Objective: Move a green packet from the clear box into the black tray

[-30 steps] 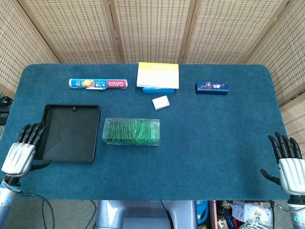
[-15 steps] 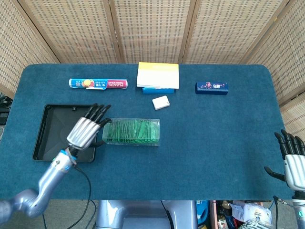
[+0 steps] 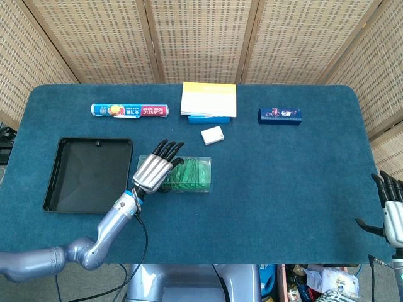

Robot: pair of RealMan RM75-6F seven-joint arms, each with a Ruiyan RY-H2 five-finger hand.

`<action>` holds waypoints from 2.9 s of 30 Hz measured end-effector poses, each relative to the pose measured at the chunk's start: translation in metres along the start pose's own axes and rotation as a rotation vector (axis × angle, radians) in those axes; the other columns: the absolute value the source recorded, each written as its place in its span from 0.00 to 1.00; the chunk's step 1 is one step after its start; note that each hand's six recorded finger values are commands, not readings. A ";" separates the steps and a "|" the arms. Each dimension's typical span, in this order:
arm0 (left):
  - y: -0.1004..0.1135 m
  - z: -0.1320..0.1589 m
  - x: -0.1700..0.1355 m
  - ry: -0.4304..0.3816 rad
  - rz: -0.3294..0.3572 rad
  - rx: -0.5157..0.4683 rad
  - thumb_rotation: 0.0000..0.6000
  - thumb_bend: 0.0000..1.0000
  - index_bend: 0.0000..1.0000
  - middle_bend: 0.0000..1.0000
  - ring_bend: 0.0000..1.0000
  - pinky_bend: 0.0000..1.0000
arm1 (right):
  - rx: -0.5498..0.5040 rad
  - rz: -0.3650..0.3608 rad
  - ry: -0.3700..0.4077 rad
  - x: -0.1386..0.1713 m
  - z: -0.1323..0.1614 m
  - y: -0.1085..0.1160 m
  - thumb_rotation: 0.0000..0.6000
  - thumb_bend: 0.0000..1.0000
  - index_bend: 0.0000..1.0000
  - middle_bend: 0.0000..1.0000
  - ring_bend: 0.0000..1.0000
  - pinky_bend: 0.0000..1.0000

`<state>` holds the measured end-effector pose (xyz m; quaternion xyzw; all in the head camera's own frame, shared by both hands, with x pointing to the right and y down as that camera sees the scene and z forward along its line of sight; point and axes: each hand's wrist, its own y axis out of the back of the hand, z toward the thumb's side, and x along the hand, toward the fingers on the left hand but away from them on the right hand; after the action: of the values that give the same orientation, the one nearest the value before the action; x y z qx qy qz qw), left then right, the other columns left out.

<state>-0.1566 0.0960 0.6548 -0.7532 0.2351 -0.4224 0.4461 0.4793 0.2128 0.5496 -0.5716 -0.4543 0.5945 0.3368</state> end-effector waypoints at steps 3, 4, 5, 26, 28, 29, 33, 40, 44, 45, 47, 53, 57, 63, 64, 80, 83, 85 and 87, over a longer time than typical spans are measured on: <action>-0.002 0.002 0.002 0.001 0.003 0.002 1.00 0.08 0.31 0.00 0.00 0.00 | -0.002 0.001 -0.003 0.000 -0.002 0.000 1.00 0.00 0.00 0.00 0.00 0.00; -0.003 0.002 0.003 0.002 0.003 0.003 1.00 0.08 0.31 0.00 0.00 0.00 | -0.002 0.001 -0.005 0.000 -0.002 0.000 1.00 0.00 0.00 0.00 0.00 0.00; -0.003 0.003 0.004 0.004 0.003 0.005 1.00 0.08 0.31 0.00 0.00 0.00 | -0.003 0.000 -0.006 0.000 -0.003 0.000 1.00 0.00 0.00 0.00 0.00 0.00; -0.008 -0.006 0.012 0.041 -0.012 0.013 1.00 0.24 0.31 0.00 0.00 0.00 | -0.012 0.009 -0.003 -0.001 -0.004 -0.001 1.00 0.00 0.00 0.00 0.00 0.00; -0.007 -0.007 0.012 0.044 -0.011 0.009 1.00 0.24 0.31 0.00 0.00 0.00 | -0.013 0.008 -0.003 -0.001 -0.004 -0.001 1.00 0.00 0.00 0.00 0.00 0.00; -0.006 -0.007 0.012 0.045 -0.009 0.007 1.00 0.24 0.31 0.00 0.00 0.00 | -0.013 0.008 -0.003 -0.001 -0.004 -0.001 1.00 0.00 0.00 0.00 0.00 0.00; -0.001 -0.010 0.013 0.052 0.002 -0.001 1.00 0.24 0.31 0.00 0.00 0.00 | -0.014 0.008 -0.004 -0.001 -0.004 -0.001 1.00 0.00 0.00 0.00 0.00 0.00; 0.014 -0.019 0.019 0.083 0.027 -0.031 1.00 0.24 0.31 0.00 0.00 0.00 | -0.018 0.012 -0.005 -0.002 -0.005 -0.002 1.00 0.00 0.00 0.00 0.00 0.00; 0.023 -0.026 0.023 0.110 0.037 -0.057 1.00 0.24 0.31 0.00 0.00 0.00 | -0.017 0.013 -0.005 -0.002 -0.005 -0.003 1.00 0.00 0.00 0.00 0.00 0.00; 0.026 -0.028 0.025 0.119 0.039 -0.066 1.00 0.25 0.31 0.00 0.00 0.00 | -0.016 0.013 -0.005 -0.003 -0.005 -0.003 1.00 0.00 0.00 0.00 0.00 0.00; 0.030 -0.032 0.027 0.132 0.038 -0.078 1.00 0.26 0.32 0.00 0.00 0.00 | -0.014 0.014 -0.006 -0.003 -0.005 -0.003 1.00 0.00 0.00 0.00 0.00 0.00; 0.034 -0.042 0.030 0.172 -0.005 -0.120 1.00 0.28 0.33 0.00 0.00 0.00 | -0.013 0.016 -0.008 -0.003 -0.005 -0.004 1.00 0.00 0.00 0.00 0.00 0.00; 0.036 -0.051 0.033 0.214 -0.046 -0.152 1.00 0.28 0.34 0.00 0.00 0.00 | -0.011 0.021 -0.009 -0.004 -0.005 -0.006 1.00 0.00 0.00 0.00 0.00 0.00; 0.049 -0.066 0.045 0.269 -0.058 -0.177 1.00 0.28 0.34 0.00 0.00 0.00 | -0.008 0.026 -0.012 -0.005 -0.005 -0.007 1.00 0.00 0.00 0.00 0.00 0.00; 0.051 -0.068 0.046 0.274 -0.055 -0.176 1.00 0.28 0.34 0.00 0.00 0.00 | -0.008 0.026 -0.013 -0.005 -0.006 -0.008 1.00 0.00 0.00 0.00 0.00 0.00; 0.040 -0.100 0.054 0.361 -0.107 -0.285 1.00 0.31 0.35 0.00 0.00 0.00 | 0.010 0.041 -0.022 -0.007 -0.007 -0.014 1.00 0.00 0.00 0.00 0.00 0.00; 0.037 -0.103 0.054 0.368 -0.116 -0.297 1.00 0.31 0.35 0.00 0.00 0.00 | 0.012 0.043 -0.022 -0.008 -0.007 -0.015 1.00 0.00 0.00 0.00 0.00 0.00; 0.035 -0.106 0.054 0.373 -0.120 -0.305 1.00 0.34 0.36 0.00 0.00 0.00 | 0.013 0.043 -0.021 -0.008 -0.006 -0.016 1.00 0.00 0.00 0.00 0.00 0.00; 0.033 -0.107 0.054 0.375 -0.125 -0.322 1.00 0.38 0.39 0.00 0.00 0.00 | 0.015 0.044 -0.021 -0.008 -0.006 -0.016 1.00 0.00 0.00 0.00 0.00 0.00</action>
<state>-0.2178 -0.0105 0.6754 -0.7359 0.3310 -0.5387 0.2422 0.4841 0.2124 0.5677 -0.5727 -0.4409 0.6109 0.3232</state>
